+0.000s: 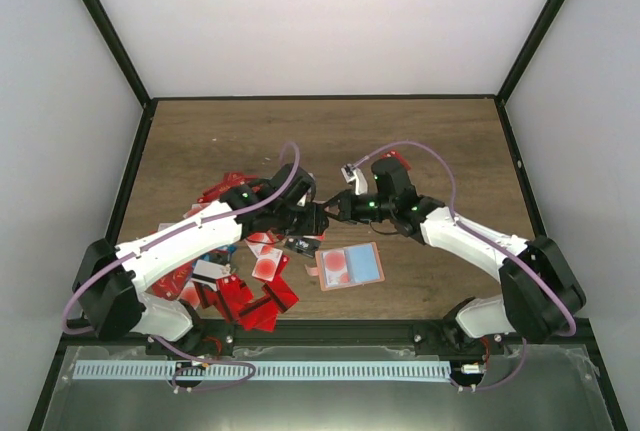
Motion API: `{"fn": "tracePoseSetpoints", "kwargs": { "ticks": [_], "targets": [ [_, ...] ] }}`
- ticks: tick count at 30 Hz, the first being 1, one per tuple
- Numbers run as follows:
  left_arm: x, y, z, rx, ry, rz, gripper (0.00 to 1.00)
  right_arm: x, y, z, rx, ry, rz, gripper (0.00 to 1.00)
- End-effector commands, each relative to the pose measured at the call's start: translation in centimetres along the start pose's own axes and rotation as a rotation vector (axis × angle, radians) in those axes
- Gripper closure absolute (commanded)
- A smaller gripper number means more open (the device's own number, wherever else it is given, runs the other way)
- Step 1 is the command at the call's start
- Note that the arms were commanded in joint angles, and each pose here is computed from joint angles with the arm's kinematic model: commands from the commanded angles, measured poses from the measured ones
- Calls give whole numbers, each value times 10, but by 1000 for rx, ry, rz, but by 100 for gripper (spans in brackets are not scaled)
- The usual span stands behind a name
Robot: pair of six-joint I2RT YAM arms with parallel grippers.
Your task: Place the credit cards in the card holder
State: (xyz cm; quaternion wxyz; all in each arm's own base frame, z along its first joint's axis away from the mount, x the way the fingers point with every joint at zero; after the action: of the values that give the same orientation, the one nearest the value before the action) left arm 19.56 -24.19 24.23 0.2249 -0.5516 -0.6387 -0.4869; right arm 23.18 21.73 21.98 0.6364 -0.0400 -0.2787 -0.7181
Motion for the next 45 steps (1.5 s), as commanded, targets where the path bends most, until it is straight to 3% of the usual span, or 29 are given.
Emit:
{"fn": "tracePoseSetpoints", "kwargs": {
  "ticks": [1, 11, 21, 32, 45],
  "targets": [
    [6, 7, -9, -14, -50, -43, 37, 3, -1, 4, 24, 13, 4, 99],
    [23, 2, 4, -72, -49, -102, 17, 18, -4, -1, 109, 77, 5, 99],
    [51, -13, 16, -190, -383, -276, 17, 53, -17, 2, 216, 224, 21, 99],
    [84, -33, 9, -339, -708, -370, 25, 86, -37, 41, 379, 452, 51, 99],
    [70, -42, 4, -395, -860, -292, 42, 95, -36, 57, 423, 539, 84, 99]
  ]
}}
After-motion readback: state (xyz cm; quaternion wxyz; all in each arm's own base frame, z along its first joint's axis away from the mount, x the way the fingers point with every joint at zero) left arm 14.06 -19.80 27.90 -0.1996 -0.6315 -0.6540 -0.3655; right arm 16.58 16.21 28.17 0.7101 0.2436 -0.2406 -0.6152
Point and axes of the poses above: each gripper's point midway between its finger pads, its own x axis back along the fingers, its own z axis along the line the jaws close on, y = z × x, the point moved 10 cm from there along x, back along the fingers, and after that the axes turned 2 degrees about -x, right-handed, at the moved point
